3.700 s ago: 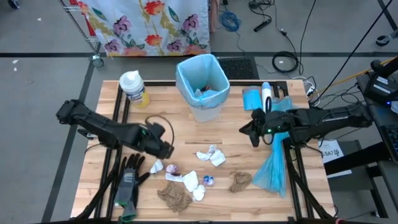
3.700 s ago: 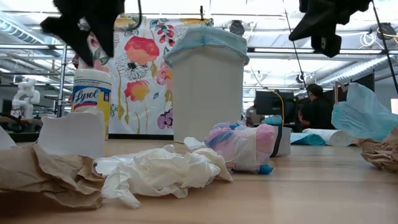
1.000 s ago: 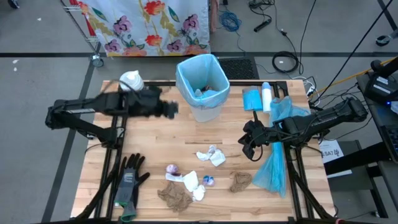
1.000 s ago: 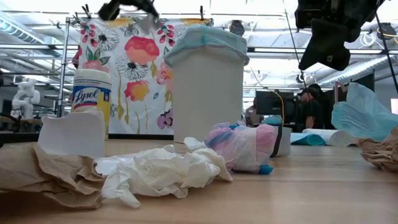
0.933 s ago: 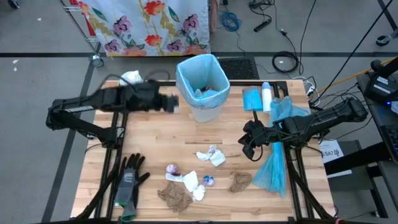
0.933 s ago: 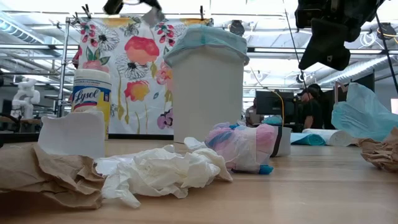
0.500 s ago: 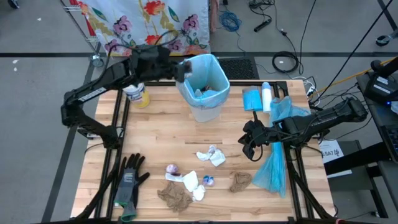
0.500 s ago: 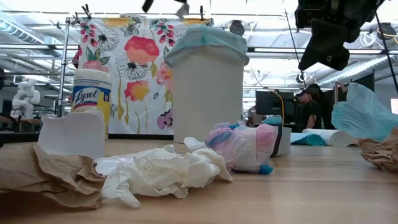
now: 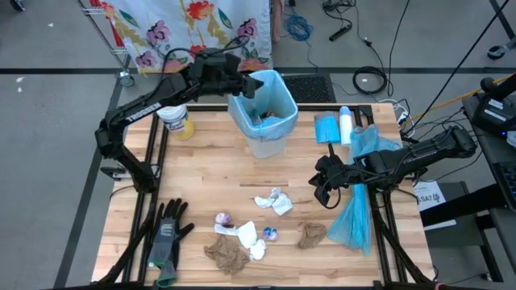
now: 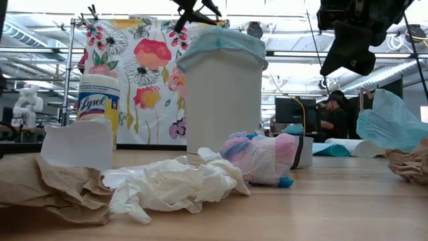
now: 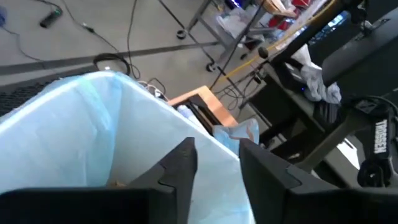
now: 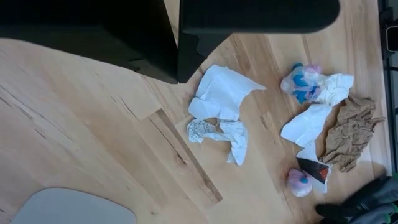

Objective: Place trash/remove bag and relplace
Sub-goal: Put the pink plastic into the trash bin

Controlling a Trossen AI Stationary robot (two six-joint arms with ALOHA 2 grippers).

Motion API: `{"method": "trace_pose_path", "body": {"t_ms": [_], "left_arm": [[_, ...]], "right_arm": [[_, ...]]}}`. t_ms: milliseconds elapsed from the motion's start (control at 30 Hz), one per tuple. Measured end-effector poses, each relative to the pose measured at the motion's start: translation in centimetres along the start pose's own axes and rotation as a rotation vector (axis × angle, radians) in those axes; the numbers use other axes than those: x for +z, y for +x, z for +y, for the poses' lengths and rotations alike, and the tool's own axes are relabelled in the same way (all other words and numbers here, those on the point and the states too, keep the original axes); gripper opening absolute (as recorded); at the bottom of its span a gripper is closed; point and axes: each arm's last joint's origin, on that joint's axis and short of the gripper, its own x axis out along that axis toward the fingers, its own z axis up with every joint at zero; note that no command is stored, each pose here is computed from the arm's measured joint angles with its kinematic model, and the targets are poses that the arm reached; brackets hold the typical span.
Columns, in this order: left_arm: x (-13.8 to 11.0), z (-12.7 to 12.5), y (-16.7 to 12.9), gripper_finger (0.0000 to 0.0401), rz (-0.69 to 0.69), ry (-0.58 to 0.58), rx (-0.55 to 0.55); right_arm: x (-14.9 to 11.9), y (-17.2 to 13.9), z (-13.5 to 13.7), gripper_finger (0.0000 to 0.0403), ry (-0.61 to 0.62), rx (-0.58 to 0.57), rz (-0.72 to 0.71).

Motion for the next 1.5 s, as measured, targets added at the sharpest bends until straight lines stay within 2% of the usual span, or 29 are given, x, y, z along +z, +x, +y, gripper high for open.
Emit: {"method": "trace_pose_path", "body": {"t_ms": [100,233,367,500,633,767,933,1067,1233,1367,1500], "left_arm": [[0.0,-0.1,-0.1,0.0146,0.011,-0.002,-0.023],[0.1,-0.2,-1.0,0.015,0.019,-0.005,-0.028],[0.2,-1.4,-4.1,0.015,-0.012,0.061,-0.014],[-1.6,-2.7,-7.3,0.015,0.061,0.116,0.075],[-4.7,-4.1,-9.5,0.015,0.2,0.163,0.183],[-8.5,-5.3,-10.4,0.015,0.364,0.18,0.254],[-14.7,-6.6,-10.1,0.015,0.543,0.275,0.246],[-20.6,-6.1,-9.5,0.015,0.636,0.202,0.329],[-26.9,-4.6,-9.3,0.015,0.658,0.05,0.405],[-30.3,-4.0,-8.6,0.015,0.676,-0.121,0.418],[-32.3,-3.8,-7.7,0.0151,0.7,-0.217,0.442]], "right_arm": [[0.0,0.0,0.0,0.0,-0.001,-0.001,0.0],[0.0,0.0,0.0,0.0,-0.003,-0.004,0.004],[-0.2,0.0,-0.2,0.0,0.0,-0.015,0.015],[-0.2,0.0,-0.2,0.0,0.013,-0.023,0.022],[-0.3,0.0,-0.3,0.0,0.011,-0.03,0.03],[-0.3,0.0,-0.3,0.0,0.008,-0.033,0.032],[-0.3,0.0,-0.3,0.0,0.003,-0.033,0.032],[-0.3,0.0,-0.3,0.0,-0.003,-0.033,0.032],[-0.3,0.0,-0.3,0.0,-0.003,-0.033,0.033],[-0.3,0.0,-0.3,0.0,-0.005,-0.033,0.033],[-0.4,0.0,-0.3,0.0,-0.008,-0.034,0.035]]}}
